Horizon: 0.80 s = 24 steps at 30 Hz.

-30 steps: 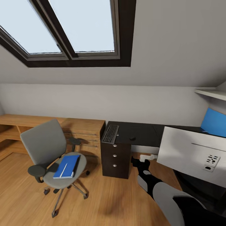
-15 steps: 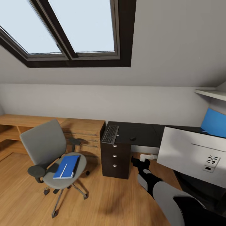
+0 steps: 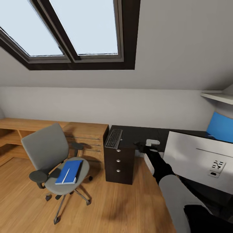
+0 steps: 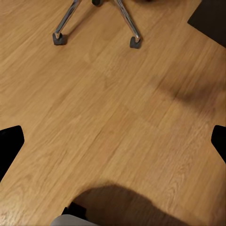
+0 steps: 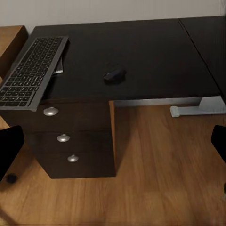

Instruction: In the bedroom, organize the workspace by keeping the computer under the desk, ensuring the monitor is on the desk, placing the keyboard on the desk next to the monitor, placing the mouse on the desk next to the keyboard, moving the folder from the swivel chair onto the desk next to the mouse, stacking the notebook on top of the folder with the pen on top of the notebook, and positioning the swivel chair next to the desk.

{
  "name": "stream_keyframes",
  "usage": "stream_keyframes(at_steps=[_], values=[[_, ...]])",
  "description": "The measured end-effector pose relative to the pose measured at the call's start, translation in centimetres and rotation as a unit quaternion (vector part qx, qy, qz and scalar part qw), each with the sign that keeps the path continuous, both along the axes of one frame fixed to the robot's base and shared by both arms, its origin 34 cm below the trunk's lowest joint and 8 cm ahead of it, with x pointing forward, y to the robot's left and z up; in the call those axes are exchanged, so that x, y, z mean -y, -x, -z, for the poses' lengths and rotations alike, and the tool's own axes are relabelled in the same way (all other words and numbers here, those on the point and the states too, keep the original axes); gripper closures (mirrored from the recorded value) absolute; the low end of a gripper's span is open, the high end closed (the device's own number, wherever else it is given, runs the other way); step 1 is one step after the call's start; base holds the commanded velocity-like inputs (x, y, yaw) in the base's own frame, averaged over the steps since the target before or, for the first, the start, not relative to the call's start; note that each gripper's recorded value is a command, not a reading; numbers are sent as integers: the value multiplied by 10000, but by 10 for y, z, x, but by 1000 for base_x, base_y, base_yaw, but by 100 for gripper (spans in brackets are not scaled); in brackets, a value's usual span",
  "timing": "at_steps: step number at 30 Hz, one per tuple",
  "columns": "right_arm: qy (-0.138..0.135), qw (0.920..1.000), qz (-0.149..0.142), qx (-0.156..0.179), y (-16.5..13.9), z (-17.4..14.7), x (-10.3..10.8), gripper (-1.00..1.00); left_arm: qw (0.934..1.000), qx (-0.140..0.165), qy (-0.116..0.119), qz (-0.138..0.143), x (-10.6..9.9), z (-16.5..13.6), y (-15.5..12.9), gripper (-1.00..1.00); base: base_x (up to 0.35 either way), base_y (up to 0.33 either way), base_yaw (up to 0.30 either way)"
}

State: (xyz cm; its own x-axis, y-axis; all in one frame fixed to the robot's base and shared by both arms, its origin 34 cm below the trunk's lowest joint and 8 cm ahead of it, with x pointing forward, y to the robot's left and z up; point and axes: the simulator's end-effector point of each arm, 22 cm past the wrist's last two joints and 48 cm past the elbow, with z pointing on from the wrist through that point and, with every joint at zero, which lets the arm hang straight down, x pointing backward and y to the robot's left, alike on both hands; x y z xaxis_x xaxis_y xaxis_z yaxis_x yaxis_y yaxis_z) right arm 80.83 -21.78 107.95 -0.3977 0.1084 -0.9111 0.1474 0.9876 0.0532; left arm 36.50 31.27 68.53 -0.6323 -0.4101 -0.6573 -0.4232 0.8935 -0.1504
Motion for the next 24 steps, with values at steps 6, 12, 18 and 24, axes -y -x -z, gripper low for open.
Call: stream_keyframes(at_steps=[6,12,18,24], values=[[122,9997,223,-58,-5,-49,17,-100,10000,-8,4,1,1,0,0,-100,0,0,0],[312,9979,558,49,-22,-116,55,-100,10000,-10,-6,-7,-1,0,0,-100,0,0,0],[514,9943,888,-281,-24,-164,114,-100,10000,-10,-12,-19,-1,0,0,-100,0,0,0],[631,9891,1227,-513,-19,-217,172,-100,10000,-7,-18,-30,-2,0,0,-100,0,0,0]])
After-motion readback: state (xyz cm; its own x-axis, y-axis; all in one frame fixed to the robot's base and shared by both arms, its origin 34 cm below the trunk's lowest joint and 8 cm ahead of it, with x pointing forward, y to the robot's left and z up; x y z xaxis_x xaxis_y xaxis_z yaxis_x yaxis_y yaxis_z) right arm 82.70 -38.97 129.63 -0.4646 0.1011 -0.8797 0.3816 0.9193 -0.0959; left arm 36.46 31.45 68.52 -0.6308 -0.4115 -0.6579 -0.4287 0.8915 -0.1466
